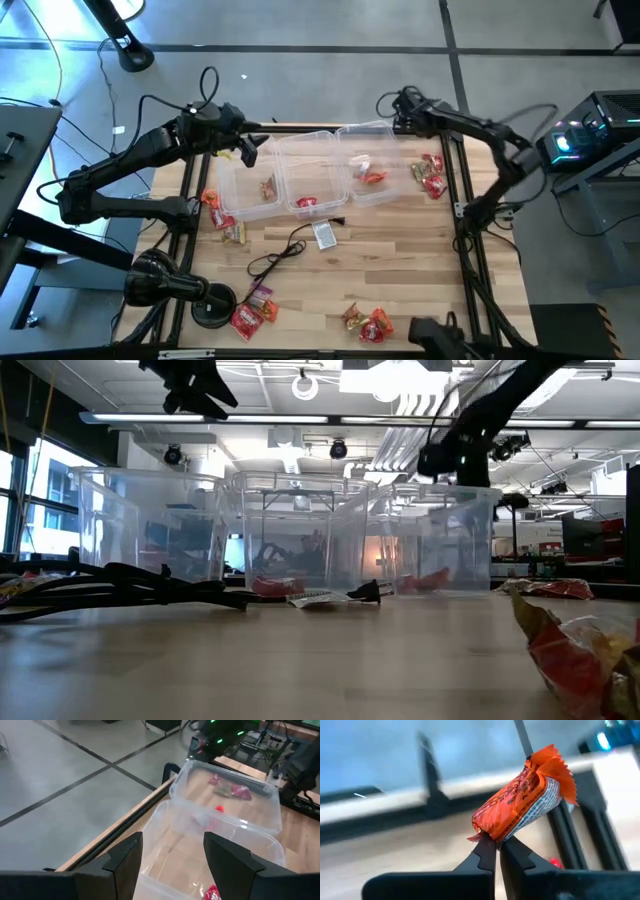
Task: Sort candy
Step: Put the orange candy pack into the right transparent bin
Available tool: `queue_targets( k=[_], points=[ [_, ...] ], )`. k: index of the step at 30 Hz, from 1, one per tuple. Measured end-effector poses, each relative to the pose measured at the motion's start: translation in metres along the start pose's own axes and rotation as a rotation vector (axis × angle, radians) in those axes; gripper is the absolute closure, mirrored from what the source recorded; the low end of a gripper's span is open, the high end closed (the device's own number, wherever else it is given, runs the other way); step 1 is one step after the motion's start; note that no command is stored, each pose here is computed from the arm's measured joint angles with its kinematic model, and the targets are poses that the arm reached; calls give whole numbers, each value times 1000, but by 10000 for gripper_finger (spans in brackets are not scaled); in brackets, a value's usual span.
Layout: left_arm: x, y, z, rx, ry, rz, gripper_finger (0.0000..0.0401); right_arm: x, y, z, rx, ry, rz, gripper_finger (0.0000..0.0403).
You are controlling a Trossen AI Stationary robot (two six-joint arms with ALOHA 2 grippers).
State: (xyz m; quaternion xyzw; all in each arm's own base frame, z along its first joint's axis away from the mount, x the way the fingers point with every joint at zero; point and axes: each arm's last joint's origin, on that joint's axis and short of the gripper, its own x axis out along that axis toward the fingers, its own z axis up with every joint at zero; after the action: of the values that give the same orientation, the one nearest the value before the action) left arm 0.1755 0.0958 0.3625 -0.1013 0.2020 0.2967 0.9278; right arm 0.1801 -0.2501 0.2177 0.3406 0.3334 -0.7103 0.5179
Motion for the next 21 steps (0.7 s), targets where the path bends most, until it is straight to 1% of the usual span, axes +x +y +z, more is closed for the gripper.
queue_targets(
  k=[5,7,8,11,13,14,15,16,21],
  points=[
    [0,0,3,-3,-28,9,197,-64,-20,15,-7,-197,207,402],
    [0,0,3,-5,-33,21,197,-92,-28,15,-43,-248,338,402],
    [0,1,3,-8,-34,30,197,-104,-32,15,-72,-255,429,402],
    [0,1,3,-28,-37,48,197,-133,-37,8,-185,-222,726,402],
    [0,1,3,-32,-38,56,197,-144,-35,-2,-261,-137,884,403],
    [0,1,3,-34,-38,56,197,-147,-33,-8,-297,-91,941,403],
    [0,1,3,-42,-38,57,197,-150,-29,-16,-338,-48,979,403],
    [0,1,3,-51,-39,56,197,-151,-26,-25,-377,-10,995,403],
    [0,1,3,-87,-40,56,197,-148,-7,-68,-542,119,1019,403]
  ],
)
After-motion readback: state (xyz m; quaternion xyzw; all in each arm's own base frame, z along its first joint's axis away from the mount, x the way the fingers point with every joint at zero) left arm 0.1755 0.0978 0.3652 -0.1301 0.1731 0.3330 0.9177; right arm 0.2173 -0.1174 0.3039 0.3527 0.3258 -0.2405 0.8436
